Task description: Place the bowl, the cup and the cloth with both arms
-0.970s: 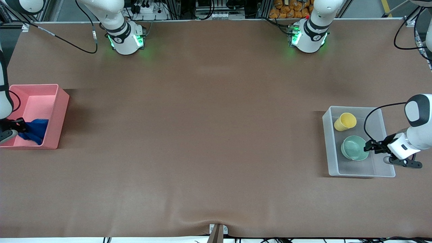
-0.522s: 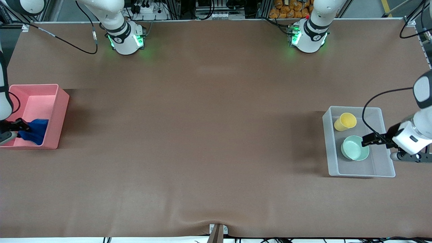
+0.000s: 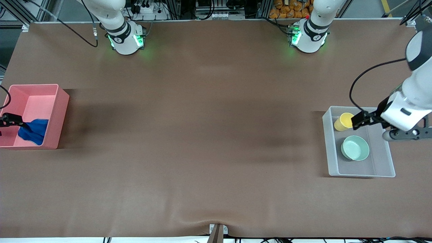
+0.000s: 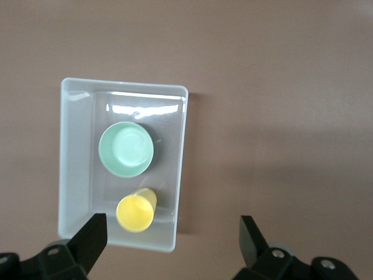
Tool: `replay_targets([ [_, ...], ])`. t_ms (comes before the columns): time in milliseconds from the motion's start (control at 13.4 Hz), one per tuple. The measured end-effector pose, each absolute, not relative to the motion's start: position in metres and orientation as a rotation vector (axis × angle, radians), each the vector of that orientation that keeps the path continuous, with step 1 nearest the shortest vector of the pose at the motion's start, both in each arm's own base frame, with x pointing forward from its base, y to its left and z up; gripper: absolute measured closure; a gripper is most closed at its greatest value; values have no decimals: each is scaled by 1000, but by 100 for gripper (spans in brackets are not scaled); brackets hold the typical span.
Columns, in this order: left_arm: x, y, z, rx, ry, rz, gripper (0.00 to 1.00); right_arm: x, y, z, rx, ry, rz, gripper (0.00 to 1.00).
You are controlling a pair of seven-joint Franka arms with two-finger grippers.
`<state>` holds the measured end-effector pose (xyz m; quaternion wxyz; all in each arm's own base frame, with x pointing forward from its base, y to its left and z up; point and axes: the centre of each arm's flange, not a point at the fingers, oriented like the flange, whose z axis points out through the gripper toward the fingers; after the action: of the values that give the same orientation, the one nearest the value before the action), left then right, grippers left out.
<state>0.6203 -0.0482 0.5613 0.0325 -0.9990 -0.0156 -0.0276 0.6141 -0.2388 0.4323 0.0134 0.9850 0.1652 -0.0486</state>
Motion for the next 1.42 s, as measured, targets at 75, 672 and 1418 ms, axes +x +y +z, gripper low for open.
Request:
replay_targets([
  [75, 616, -50, 575, -3074, -45, -70, 0, 616, -213, 446, 3079, 451, -159, 0],
  [672, 605, -77, 607, -3032, 5, -49, 0, 594, -6, 556, 3085, 101, -145, 0],
  [1418, 575, -64, 649, -3048, -51, -66, 0, 527, -55, 643, 3161, -113, -73, 0],
])
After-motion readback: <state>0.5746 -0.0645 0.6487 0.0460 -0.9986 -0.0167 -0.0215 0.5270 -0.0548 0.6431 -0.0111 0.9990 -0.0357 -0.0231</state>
